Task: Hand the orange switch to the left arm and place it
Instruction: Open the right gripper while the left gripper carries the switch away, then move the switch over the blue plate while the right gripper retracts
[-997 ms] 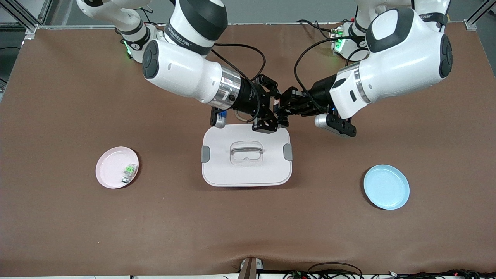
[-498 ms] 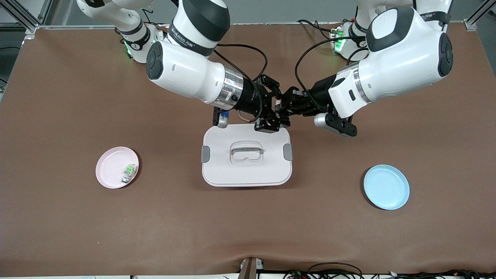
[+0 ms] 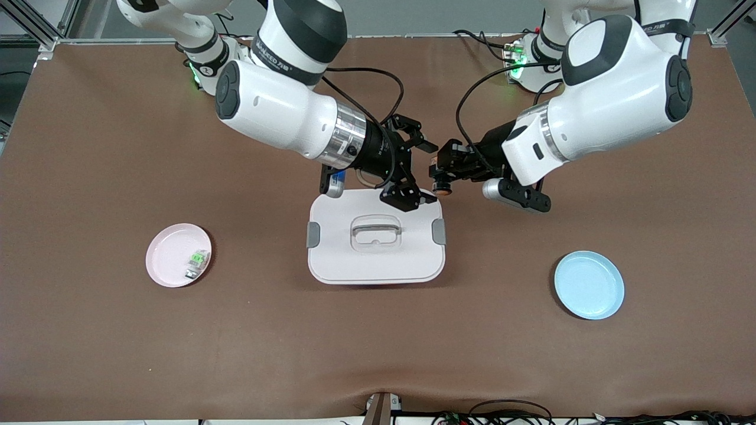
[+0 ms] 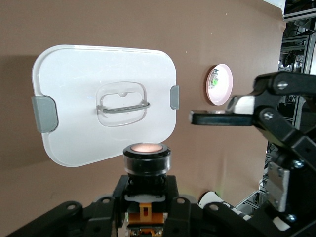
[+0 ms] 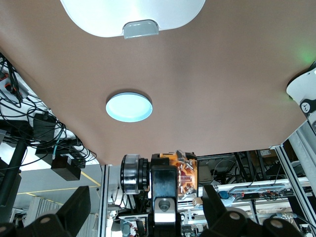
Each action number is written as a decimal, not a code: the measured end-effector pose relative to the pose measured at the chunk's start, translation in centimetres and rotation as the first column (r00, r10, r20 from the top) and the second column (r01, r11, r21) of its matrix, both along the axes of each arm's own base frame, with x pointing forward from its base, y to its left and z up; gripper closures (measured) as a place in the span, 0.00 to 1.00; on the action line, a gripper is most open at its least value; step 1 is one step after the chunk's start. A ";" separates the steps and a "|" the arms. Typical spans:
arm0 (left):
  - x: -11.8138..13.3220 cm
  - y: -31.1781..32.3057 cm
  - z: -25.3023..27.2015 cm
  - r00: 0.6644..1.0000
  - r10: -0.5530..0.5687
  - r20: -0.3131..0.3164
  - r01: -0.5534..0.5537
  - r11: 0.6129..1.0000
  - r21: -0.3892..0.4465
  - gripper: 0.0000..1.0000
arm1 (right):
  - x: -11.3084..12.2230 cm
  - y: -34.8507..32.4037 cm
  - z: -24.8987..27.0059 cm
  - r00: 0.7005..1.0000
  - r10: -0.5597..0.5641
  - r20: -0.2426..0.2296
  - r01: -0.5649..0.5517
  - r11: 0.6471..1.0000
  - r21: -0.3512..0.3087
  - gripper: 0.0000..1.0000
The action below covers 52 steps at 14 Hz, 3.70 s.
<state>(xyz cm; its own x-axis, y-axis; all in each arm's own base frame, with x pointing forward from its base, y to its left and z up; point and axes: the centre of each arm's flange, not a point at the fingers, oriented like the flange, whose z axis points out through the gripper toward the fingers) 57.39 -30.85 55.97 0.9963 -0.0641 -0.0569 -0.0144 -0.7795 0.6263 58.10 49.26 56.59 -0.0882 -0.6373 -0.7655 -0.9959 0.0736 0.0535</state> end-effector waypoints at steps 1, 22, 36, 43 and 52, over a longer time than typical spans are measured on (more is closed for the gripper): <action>0.0 0.1 -0.1 1.000 -0.006 0.007 0.006 1.000 0.018 0.66 | 0.0 0.0 0.0 1.000 -0.001 0.000 0.001 1.000 0.000 0.00; 5.8 19.9 -12.8 0.947 -0.322 0.012 0.259 0.782 0.567 0.66 | 3.4 -20.5 1.0 -0.231 0.898 0.375 -0.774 0.064 -0.630 0.00; 7.7 29.6 -20.3 0.768 -0.641 0.006 0.503 0.608 0.614 0.66 | 4.4 -30.6 4.3 -0.452 0.883 -0.125 -0.590 -0.401 -0.701 0.00; 8.7 32.7 -24.7 0.604 -0.795 0.054 0.617 0.510 0.599 0.66 | 5.4 -35.1 5.7 -0.384 0.916 -0.118 -0.588 -0.341 -0.734 0.00; 9.5 34.2 -28.5 0.327 -0.941 0.086 0.728 0.308 0.613 0.66 | 6.6 -48.8 6.4 -0.173 0.983 -0.060 -0.638 -0.158 -0.753 0.00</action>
